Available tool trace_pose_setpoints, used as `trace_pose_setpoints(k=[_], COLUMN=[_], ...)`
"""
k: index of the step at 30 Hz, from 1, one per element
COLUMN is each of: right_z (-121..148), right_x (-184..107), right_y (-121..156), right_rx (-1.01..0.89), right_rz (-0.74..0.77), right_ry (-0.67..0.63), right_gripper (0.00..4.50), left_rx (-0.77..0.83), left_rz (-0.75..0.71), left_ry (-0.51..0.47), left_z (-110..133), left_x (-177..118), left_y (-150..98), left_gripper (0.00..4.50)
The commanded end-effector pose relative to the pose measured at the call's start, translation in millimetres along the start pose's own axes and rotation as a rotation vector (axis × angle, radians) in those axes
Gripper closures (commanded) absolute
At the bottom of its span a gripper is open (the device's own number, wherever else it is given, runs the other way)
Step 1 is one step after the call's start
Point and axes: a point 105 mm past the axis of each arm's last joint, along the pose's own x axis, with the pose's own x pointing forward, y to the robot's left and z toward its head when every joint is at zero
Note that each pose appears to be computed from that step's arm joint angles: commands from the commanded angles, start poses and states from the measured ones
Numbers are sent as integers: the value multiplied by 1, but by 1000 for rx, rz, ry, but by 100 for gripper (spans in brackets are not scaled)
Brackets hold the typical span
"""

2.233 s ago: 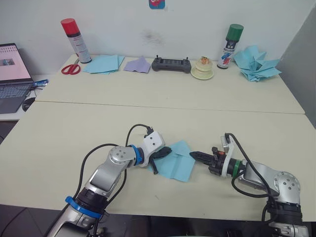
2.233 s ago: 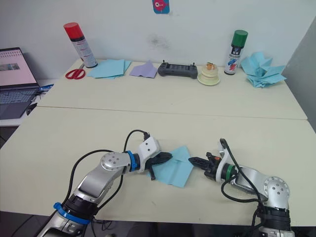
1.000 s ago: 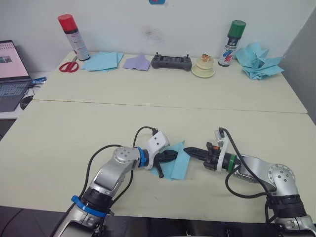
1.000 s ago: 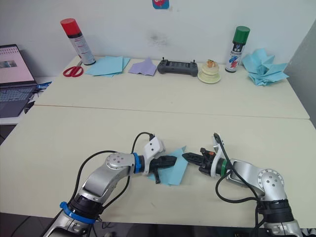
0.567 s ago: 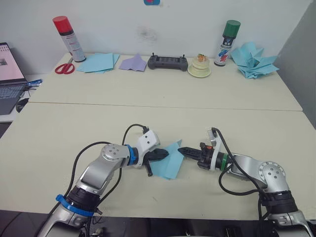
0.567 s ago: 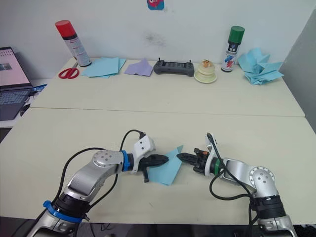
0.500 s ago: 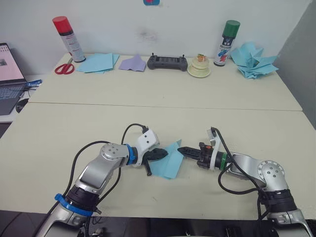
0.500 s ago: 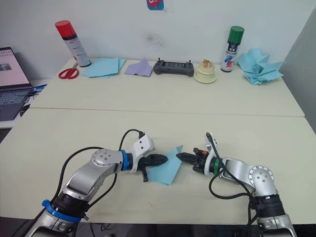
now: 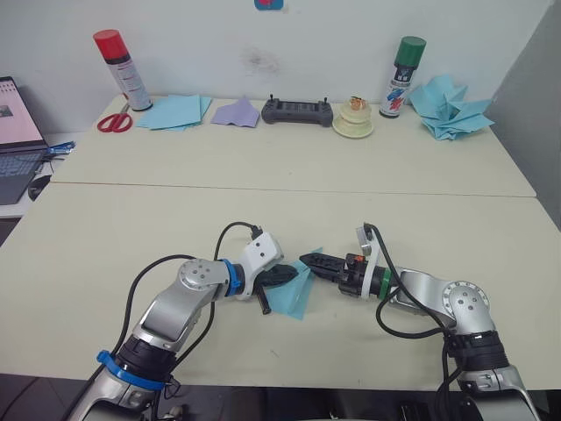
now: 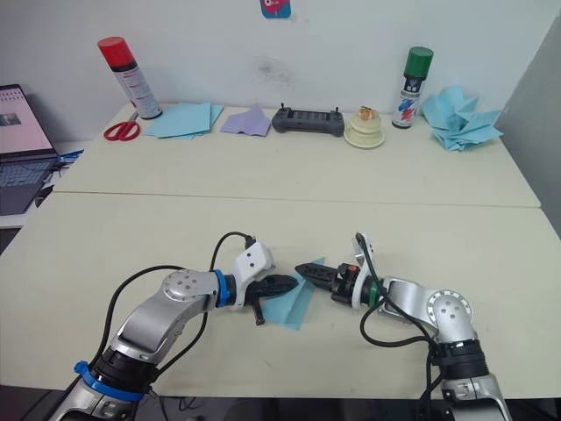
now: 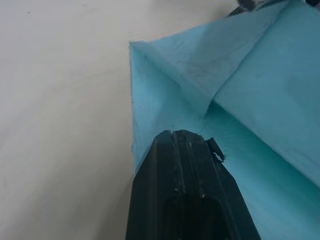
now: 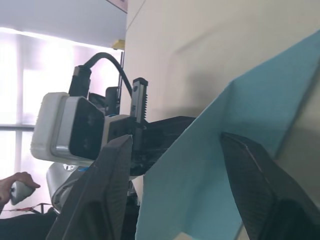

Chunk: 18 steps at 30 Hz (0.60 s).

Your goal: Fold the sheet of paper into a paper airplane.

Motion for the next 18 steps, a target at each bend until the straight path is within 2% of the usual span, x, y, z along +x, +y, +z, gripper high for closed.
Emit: trace_pose_setpoints(k=[1,14,17,18], right_z=[6,6,7,8], right_x=[0,5,6,6], right_y=[13,5,-3,-4], right_rx=[-14,-20,-57,-69], right_rz=[60,35,-4,-10], right_ry=[-15,-11,-20,-23], right_gripper=[175,175,232,266], left_rx=[-60,-44,-45,-47], left_rz=[6,18,32,37], left_ry=[103,106,111,112], left_z=[-30,-31,-33,-33], left_x=[0,0,-2,-3], left_y=[-2,1,3,4], left_gripper=[450,450,450,450])
